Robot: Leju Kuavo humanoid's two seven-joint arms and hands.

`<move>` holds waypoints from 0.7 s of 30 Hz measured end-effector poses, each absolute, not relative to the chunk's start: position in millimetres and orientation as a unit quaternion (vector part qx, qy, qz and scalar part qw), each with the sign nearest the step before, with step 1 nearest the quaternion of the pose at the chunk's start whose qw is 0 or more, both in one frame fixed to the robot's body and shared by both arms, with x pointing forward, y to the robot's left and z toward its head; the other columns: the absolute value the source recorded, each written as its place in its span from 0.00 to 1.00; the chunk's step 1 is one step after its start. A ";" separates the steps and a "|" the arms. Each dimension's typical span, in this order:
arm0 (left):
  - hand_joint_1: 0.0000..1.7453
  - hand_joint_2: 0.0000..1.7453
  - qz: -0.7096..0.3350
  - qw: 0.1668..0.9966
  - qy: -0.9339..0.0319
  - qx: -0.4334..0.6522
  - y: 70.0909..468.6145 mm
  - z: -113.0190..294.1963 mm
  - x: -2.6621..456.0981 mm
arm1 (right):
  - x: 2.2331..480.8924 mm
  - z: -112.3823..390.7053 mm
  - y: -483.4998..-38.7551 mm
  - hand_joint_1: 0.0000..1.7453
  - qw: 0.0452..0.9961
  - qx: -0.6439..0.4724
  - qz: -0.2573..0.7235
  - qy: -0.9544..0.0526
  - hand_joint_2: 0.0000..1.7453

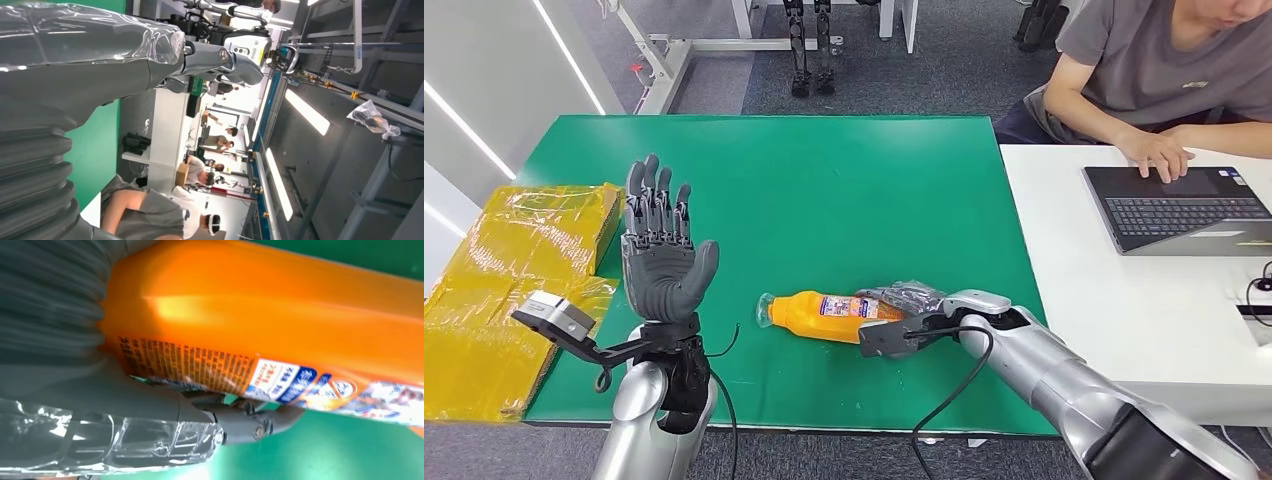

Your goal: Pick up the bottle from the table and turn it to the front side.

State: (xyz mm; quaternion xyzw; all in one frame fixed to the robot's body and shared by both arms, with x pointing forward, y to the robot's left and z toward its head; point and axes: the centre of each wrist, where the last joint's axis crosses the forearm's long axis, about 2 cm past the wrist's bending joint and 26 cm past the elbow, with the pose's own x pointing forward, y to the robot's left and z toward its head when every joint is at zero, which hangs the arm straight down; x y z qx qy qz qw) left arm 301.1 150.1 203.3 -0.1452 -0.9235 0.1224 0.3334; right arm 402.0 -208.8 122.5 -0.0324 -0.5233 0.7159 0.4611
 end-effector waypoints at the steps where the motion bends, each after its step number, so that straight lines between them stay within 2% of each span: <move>1: 0.00 1.00 0.122 0.333 -0.924 -0.145 150.1 203.3 301.1 | 401.4 121.7 -208.6 1.00 0.461 -0.035 0.713 -0.528 1.00; 17: 0.00 1.00 0.112 0.336 -0.924 -0.142 151.8 198.4 295.7 | 377.7 106.0 -197.9 1.00 0.482 -0.065 0.604 -0.632 1.00; 21: 0.00 1.00 0.114 0.336 -0.925 -0.138 154.1 197.7 294.9 | 369.0 107.9 -193.0 1.00 0.457 -0.119 0.562 -0.679 1.00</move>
